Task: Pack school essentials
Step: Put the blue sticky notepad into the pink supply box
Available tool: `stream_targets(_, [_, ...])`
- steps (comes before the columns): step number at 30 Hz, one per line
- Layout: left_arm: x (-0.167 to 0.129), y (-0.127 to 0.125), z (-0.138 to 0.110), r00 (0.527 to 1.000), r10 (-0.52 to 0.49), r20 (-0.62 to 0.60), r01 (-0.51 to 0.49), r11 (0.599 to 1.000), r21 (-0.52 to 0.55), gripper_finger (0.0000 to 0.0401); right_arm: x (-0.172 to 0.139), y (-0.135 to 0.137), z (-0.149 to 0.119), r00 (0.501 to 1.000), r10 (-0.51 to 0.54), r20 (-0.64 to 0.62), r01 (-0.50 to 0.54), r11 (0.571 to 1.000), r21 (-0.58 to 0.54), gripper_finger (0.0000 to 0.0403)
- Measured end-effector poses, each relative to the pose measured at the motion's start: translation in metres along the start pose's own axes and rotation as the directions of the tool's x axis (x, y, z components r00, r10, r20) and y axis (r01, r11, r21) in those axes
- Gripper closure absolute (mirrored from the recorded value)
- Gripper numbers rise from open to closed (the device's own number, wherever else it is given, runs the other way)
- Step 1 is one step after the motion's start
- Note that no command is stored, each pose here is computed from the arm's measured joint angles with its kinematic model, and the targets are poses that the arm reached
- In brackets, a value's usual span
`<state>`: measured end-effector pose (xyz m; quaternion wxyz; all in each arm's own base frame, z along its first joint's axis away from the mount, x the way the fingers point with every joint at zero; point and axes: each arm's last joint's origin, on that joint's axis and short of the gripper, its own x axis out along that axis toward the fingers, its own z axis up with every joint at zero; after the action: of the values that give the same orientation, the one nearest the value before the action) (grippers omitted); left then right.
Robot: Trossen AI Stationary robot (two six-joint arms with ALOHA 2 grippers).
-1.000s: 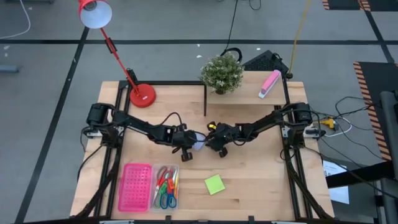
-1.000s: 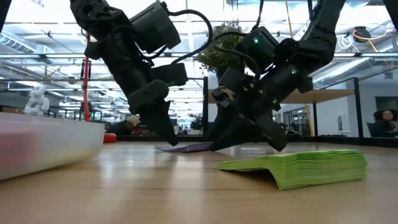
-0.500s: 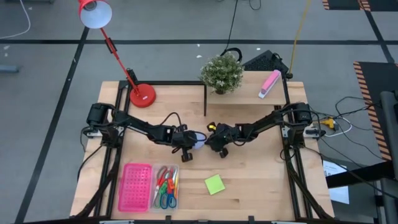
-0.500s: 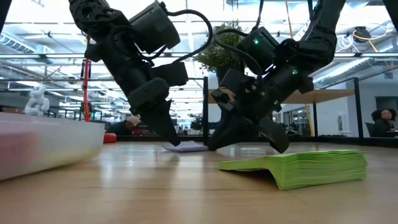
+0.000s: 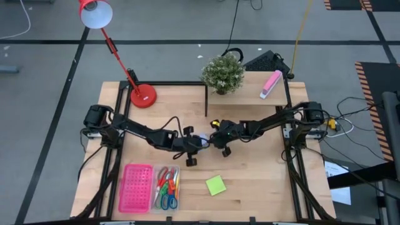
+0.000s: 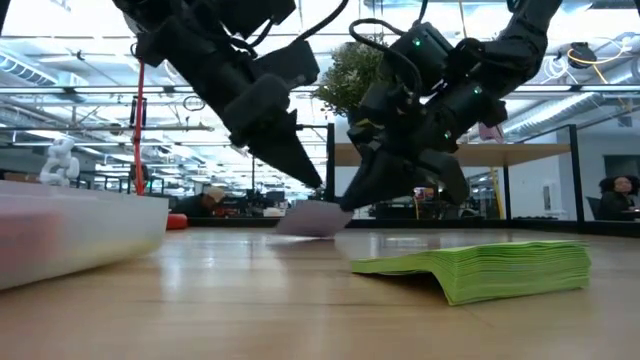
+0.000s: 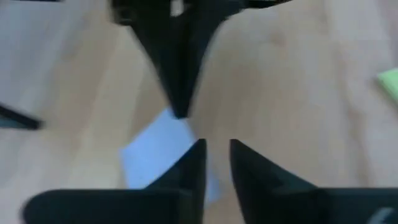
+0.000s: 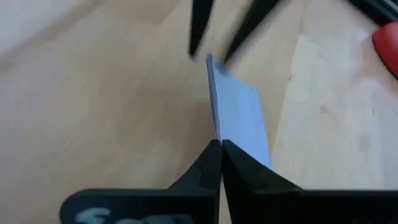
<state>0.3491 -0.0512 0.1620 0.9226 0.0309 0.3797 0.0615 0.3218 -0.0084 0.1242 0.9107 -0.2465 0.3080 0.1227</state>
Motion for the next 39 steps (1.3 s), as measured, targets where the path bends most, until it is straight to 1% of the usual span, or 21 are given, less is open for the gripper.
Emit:
stream_targets(4, [-0.002,-0.007,-0.003,0.995,0.098,0.009,-0.098,0.995,0.026,0.0260,-0.002,-0.001,0.000,1.000,0.010,-0.004,-0.009,1.000,0.017,0.0403])
stream_targets(7, [-0.004,-0.013,-0.002,0.992,0.122,0.034,-0.123,0.992,0.030,0.0207,-0.002,-0.002,-0.001,1.000,0.009,-0.007,-0.008,1.000,0.022,0.0403])
stream_targets(10, [-0.005,-0.015,-0.003,0.991,0.132,0.034,-0.132,0.991,0.010,0.0163,-0.002,-0.003,-0.001,1.000,0.005,-0.005,-0.005,1.000,0.023,0.0403])
stream_targets(13, [-0.004,-0.014,-0.005,0.990,0.138,0.012,-0.138,0.990,-0.010,0.0136,-0.002,-0.005,-0.002,1.000,0.002,-0.006,-0.001,0.999,0.048,0.0403])
stream_targets(15, [-0.005,-0.013,-0.006,0.989,0.148,-0.002,-0.148,0.989,-0.028,0.0132,-0.003,-0.007,-0.003,1.000,0.001,-0.005,0.000,0.998,0.070,0.0403])
stream_targets(18, [-0.004,-0.013,-0.009,0.988,0.156,-0.021,-0.157,0.987,-0.026,0.0147,-0.003,-0.009,-0.005,1.000,0.017,0.015,-0.019,0.994,0.103,0.0403])
stream_targets(22, [-0.001,-0.012,-0.013,0.984,0.170,-0.049,-0.171,0.985,-0.019,0.0188,-0.004,-0.013,-0.006,1.000,0.014,0.021,-0.017,0.991,0.130,0.0403])
stream_targets(25, [0.006,-0.010,-0.016,0.978,0.202,-0.056,-0.204,0.979,-0.027,0.0218,-0.004,-0.013,-0.006,1.000,0.015,0.021,-0.018,0.991,0.131,0.0403])
stream_targets(26, [0.007,-0.009,-0.018,0.975,0.212,-0.069,-0.213,0.977,-0.019,0.0228,-0.004,-0.013,-0.006,1.000,0.016,0.022,-0.019,0.991,0.134,0.0403])
stream_targets(28, [0.011,-0.008,-0.019,0.970,0.238,-0.058,-0.239,0.971,-0.013,0.0244,-0.004,-0.012,-0.005,0.999,0.033,0.038,-0.038,0.989,0.143,0.0403])
stream_targets(31, [0.015,-0.007,-0.021,0.967,0.246,-0.067,-0.246,0.969,0.015,0.0271,-0.004,-0.012,-0.004,0.998,0.038,0.049,-0.045,0.987,0.156,0.0403])
stream_targets(33, [0.016,-0.008,-0.021,0.966,0.250,-0.061,-0.250,0.968,0.018,0.0295,-0.004,-0.012,-0.004,0.998,0.039,0.051,-0.047,0.986,0.157,0.0403])
stream_targets(36, [0.016,-0.010,-0.021,0.966,0.251,-0.060,-0.249,0.967,0.044,0.0346,-0.004,-0.012,-0.004,0.998,0.041,0.051,-0.049,0.984,0.168,0.0402])
stream_targets(38, [0.015,-0.013,-0.022,0.968,0.246,-0.057,-0.243,0.968,0.059,0.0382,-0.004,-0.012,-0.005,0.997,0.053,0.053,-0.061,0.985,0.162,0.0392])
stream_targets(39, [0.013,-0.014,-0.021,0.969,0.242,-0.053,-0.238,0.969,0.065,0.0390,-0.004,-0.012,-0.004,0.997,0.052,0.055,-0.060,0.985,0.160,0.0382])
